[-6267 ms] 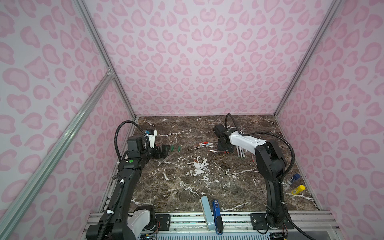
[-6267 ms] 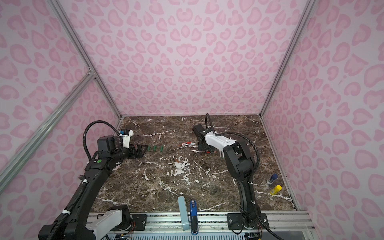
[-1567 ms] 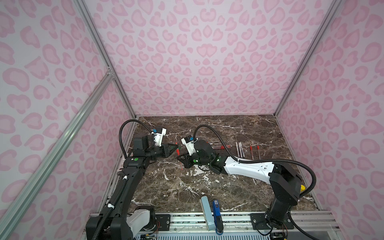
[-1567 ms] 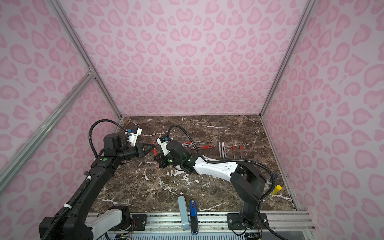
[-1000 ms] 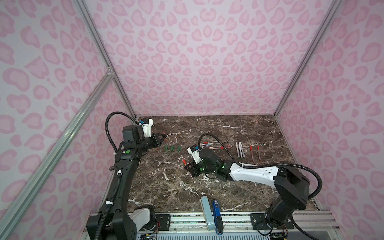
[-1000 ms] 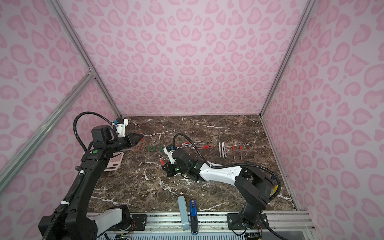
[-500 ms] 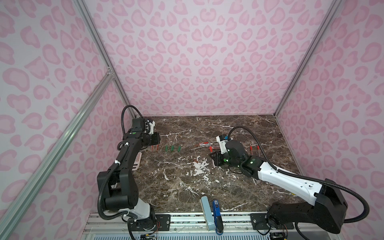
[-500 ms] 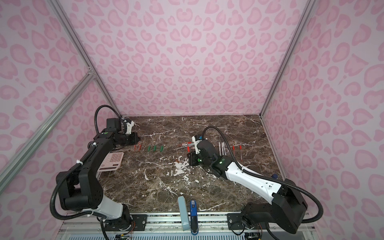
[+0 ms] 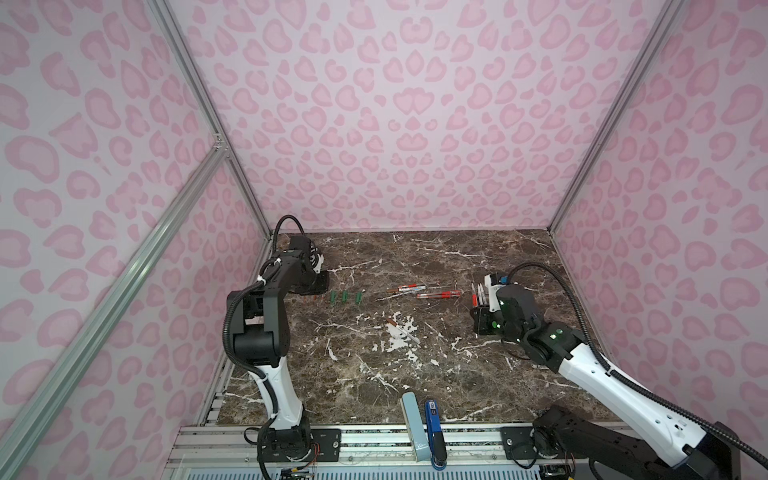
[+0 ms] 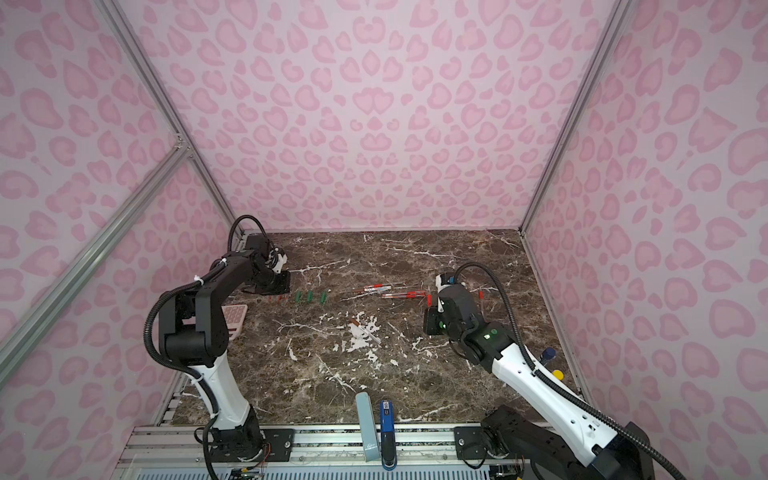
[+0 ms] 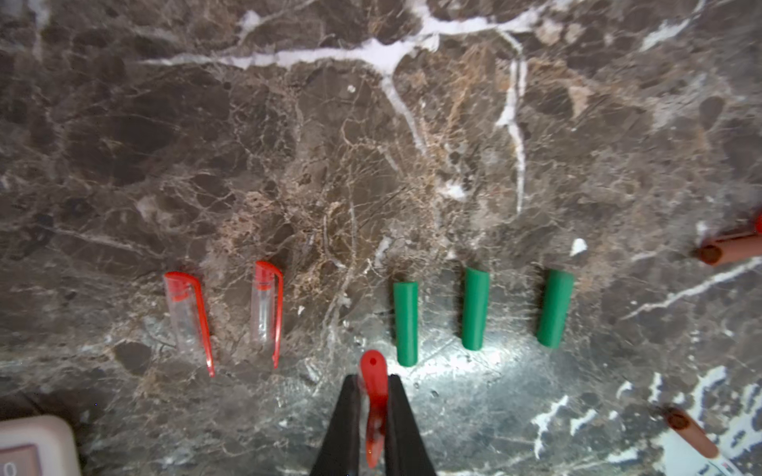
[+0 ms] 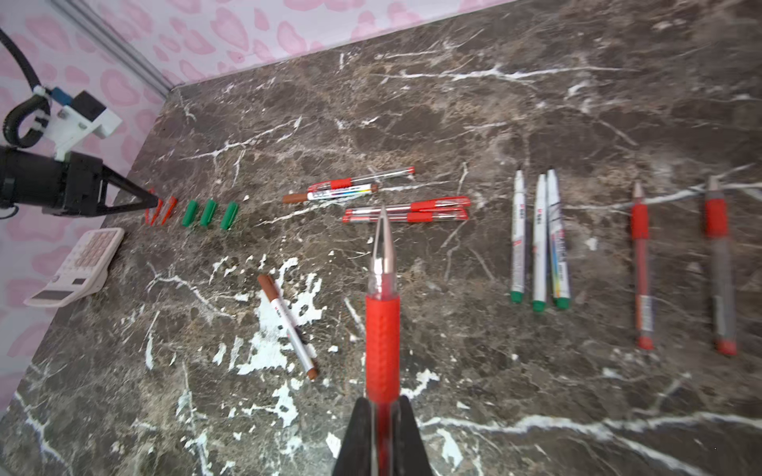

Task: Open the pen caps
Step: 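Lower the red cap with the left gripper while the right arm withdraws the pen, then lower the uncapped red gel pen beside the other uncapped pens, open right gripper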

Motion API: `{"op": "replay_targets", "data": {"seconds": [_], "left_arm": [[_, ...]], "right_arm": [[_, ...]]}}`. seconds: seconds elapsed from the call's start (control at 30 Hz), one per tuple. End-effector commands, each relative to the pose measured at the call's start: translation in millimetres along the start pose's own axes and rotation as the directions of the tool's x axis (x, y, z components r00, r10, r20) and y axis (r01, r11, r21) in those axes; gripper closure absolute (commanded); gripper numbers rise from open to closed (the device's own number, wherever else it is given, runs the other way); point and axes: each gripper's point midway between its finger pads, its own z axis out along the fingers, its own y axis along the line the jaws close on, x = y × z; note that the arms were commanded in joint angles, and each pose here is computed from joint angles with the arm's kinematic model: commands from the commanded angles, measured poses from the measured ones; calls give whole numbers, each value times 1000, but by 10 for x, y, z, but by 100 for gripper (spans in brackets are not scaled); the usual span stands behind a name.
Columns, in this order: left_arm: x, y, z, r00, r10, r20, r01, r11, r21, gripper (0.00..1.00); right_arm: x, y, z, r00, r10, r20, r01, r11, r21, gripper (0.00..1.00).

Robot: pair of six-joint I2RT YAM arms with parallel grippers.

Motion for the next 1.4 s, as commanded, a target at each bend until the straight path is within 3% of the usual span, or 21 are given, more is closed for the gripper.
{"op": "replay_targets", "data": {"seconds": [0.0,0.4,0.67,0.83,1.07,1.2,1.37], "left_arm": [[37,86,84,999,12,-52,-15,999,-44,96],[51,273,326,993,11,-122,-28,990,-140,94],[6,224,198,996,-7,-91,-6,991,-132,72],[-66,101,-35,999,-1,-35,-2,995,-102,60],[-66,-235,-583,994,50,95,-48,999,-19,52],[-6,-517,-1007,970,79,230,-96,993,66,41],[317,-687,-1283,928,88,361,-145,980,133,22]], "right_arm": [[78,-125,-19,1000,-7,-25,7,1000,18,100],[121,-377,-84,999,23,-42,-20,998,62,100],[95,-548,-124,998,43,-47,-38,994,103,100],[58,-670,-150,997,56,-53,-48,990,134,100],[-3,-973,-144,994,78,-74,-60,975,214,100],[-35,-1229,-68,990,101,-103,-70,959,275,100],[-108,-1466,109,986,101,-130,-53,942,332,100]]}}
